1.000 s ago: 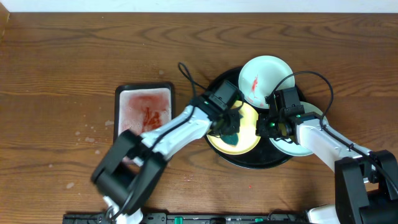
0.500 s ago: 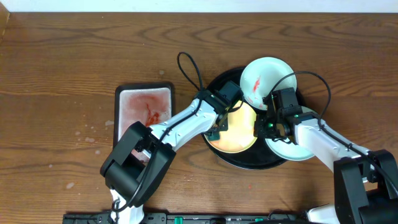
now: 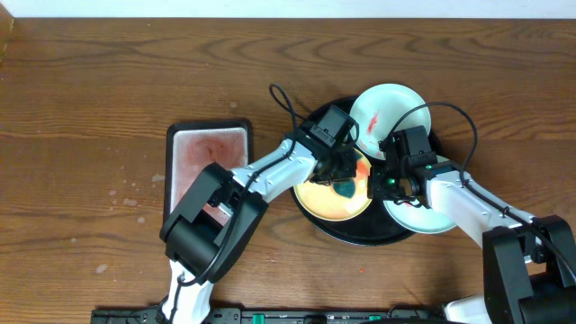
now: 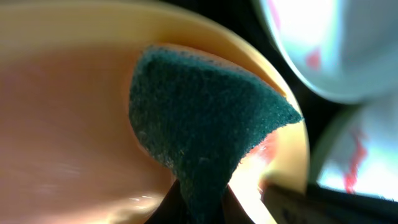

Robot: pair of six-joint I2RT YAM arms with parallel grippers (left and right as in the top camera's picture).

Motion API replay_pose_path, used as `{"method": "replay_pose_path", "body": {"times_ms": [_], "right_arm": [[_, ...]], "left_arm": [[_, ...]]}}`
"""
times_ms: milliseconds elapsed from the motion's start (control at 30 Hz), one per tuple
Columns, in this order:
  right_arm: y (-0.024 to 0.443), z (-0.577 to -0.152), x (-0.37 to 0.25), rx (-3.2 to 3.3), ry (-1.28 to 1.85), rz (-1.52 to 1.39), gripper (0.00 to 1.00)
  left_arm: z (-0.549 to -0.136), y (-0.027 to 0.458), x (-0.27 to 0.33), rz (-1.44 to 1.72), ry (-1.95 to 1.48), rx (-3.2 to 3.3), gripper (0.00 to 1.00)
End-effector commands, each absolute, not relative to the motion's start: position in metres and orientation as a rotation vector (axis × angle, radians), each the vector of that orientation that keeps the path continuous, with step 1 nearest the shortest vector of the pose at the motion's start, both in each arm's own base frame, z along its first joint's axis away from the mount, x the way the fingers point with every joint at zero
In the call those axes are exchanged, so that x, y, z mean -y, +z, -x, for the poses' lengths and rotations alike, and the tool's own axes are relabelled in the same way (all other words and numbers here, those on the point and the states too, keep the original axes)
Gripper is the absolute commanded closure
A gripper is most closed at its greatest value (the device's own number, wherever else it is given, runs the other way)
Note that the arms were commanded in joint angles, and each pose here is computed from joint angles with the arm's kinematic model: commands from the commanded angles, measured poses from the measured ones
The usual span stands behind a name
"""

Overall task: Clean dirty plates on tray and stack at the side
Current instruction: 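Scrub the yellow plate with the sponge while right gripper holds its rim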

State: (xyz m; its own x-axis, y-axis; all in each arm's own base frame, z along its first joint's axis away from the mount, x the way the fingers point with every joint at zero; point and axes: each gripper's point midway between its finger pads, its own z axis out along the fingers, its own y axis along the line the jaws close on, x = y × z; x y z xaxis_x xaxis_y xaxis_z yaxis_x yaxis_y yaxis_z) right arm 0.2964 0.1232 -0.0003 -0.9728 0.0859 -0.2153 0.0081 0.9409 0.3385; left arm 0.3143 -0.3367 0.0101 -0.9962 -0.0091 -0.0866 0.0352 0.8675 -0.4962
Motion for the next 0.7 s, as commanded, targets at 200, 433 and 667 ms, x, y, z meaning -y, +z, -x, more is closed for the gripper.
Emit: {"method": "replay_pose_path", "body": {"times_ms": [200,433,667], "right_arm": [[-0.022,-0.282,-0.108,-2.940,0.368,-0.028,0.99],[-0.022,-0.281,-0.107,-2.942,0.368,-0.028,0.99],[-0.022,-0.280,-0.107,-2.946,0.366,-0.029,0.99]], "left_arm": [[-0.261,-0.032,0.304,-0.002,-0.557,-3.227,0.92],[-0.293,-0.029,0.179,0.249,0.391,-3.000,0.93],[-0.315,0.008,0.166,0.256,0.521,-2.863,0.93]]}}
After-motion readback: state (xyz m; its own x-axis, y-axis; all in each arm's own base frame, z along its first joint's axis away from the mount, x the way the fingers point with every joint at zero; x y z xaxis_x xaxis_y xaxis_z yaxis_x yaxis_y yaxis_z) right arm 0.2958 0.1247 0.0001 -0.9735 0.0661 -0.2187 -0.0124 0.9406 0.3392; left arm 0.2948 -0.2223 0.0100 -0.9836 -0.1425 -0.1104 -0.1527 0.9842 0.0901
